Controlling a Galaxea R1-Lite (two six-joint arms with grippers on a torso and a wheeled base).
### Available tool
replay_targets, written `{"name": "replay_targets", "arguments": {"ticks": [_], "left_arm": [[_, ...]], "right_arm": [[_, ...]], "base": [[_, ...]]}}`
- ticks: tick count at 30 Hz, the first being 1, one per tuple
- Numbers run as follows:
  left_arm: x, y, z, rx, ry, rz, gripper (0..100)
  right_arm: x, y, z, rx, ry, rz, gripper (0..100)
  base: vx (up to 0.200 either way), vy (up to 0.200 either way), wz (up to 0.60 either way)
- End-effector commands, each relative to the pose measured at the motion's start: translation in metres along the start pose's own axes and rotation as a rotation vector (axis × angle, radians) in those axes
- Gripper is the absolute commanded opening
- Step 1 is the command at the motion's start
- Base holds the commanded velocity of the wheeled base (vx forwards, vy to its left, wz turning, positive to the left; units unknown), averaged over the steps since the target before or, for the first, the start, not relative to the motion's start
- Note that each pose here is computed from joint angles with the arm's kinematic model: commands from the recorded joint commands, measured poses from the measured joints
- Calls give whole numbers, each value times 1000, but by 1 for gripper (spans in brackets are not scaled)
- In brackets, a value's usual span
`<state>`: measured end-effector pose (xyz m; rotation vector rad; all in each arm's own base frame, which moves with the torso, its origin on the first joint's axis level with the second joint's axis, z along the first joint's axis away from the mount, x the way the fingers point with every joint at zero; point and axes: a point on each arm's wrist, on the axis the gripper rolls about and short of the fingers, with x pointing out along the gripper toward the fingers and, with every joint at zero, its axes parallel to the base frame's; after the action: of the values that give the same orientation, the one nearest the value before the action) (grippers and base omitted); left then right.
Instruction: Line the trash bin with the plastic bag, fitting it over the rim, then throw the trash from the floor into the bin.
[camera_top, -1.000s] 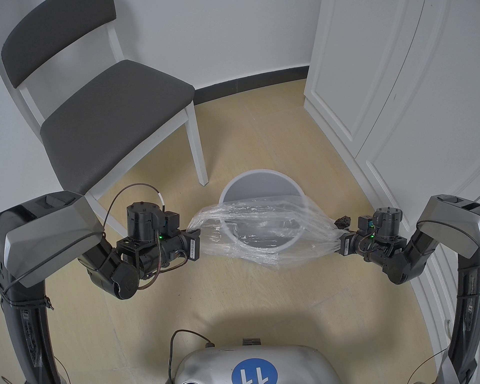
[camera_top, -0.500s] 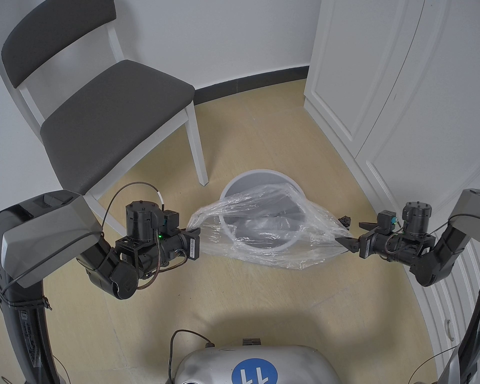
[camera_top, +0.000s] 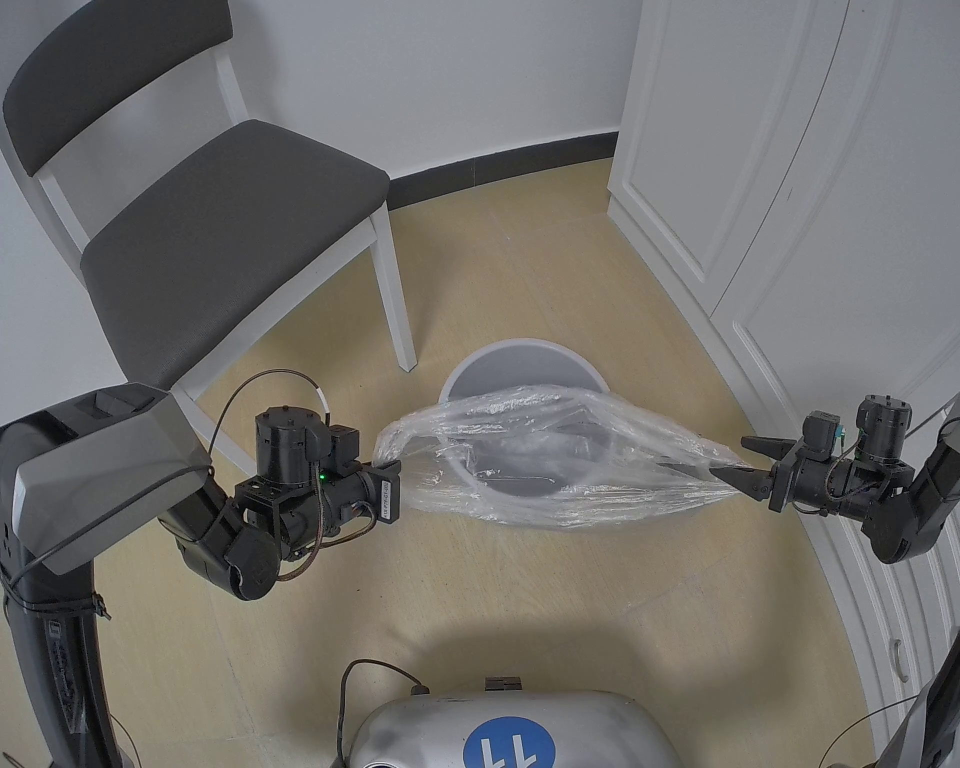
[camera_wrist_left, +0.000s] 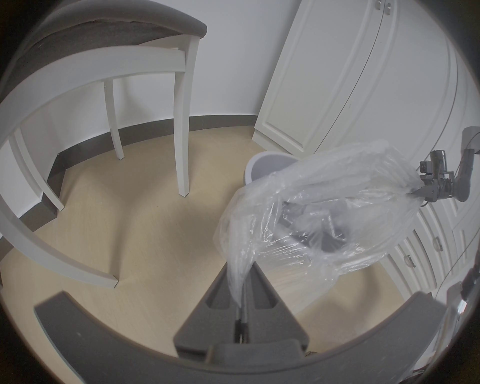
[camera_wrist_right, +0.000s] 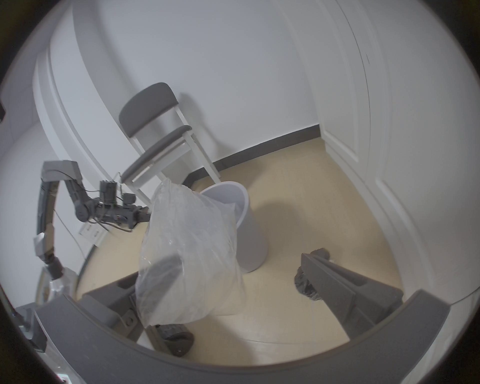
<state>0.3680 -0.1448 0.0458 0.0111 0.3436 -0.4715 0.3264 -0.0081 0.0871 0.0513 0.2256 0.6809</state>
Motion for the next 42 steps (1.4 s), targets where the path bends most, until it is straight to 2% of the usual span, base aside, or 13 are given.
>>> {"name": "replay_targets", "arguments": {"ticks": [1, 8, 14, 17, 20, 24, 27, 28, 29, 31, 34, 35, 42], "left_arm": [[8, 8, -15, -12, 31, 17, 0], [11, 20, -21, -23, 29, 43, 0], [14, 22, -20, -33, 24, 47, 0], [14, 22, -20, -36, 26, 46, 0], [13, 20, -19, -35, 23, 41, 0], [13, 12, -15, -28, 12, 24, 0], [11, 2, -9, -18, -3, 3, 0], [11, 2, -9, -18, -3, 3, 0], [10, -4, -7, -17, -8, -12, 0], [8, -12, -3, -28, -18, -28, 0], [6, -20, 3, -47, -34, -46, 0], [6, -22, 5, -48, -38, -51, 0], [4, -26, 11, -46, -58, -12, 0]], "right_arm": [[-1, -39, -36, 131, 31, 42, 100], [4, -57, -63, 197, -12, 46, 100], [-3, -65, -64, 258, -87, 111, 100], [-7, -68, -68, 352, -82, 137, 100], [-8, -66, -61, 346, -92, 140, 100], [-9, -50, -38, 298, -114, 167, 100], [-15, -21, -8, 235, -148, 201, 100], [-15, -21, -8, 235, -148, 201, 100], [-18, -2, 8, 208, -171, 208, 100], [-18, 18, 18, 188, -190, 212, 100], [-10, 47, 22, 180, -192, 236, 100], [-4, 58, 20, 179, -177, 268, 100], [35, 66, 30, 115, -209, 366, 100]], "base": [[0, 0, 0], [0, 0, 0], [0, 0, 0], [0, 0, 0], [0, 0, 0], [0, 0, 0], [0, 0, 0], [0, 0, 0], [0, 0, 0], [0, 0, 0], [0, 0, 0], [0, 0, 0], [0, 0, 0]]}}
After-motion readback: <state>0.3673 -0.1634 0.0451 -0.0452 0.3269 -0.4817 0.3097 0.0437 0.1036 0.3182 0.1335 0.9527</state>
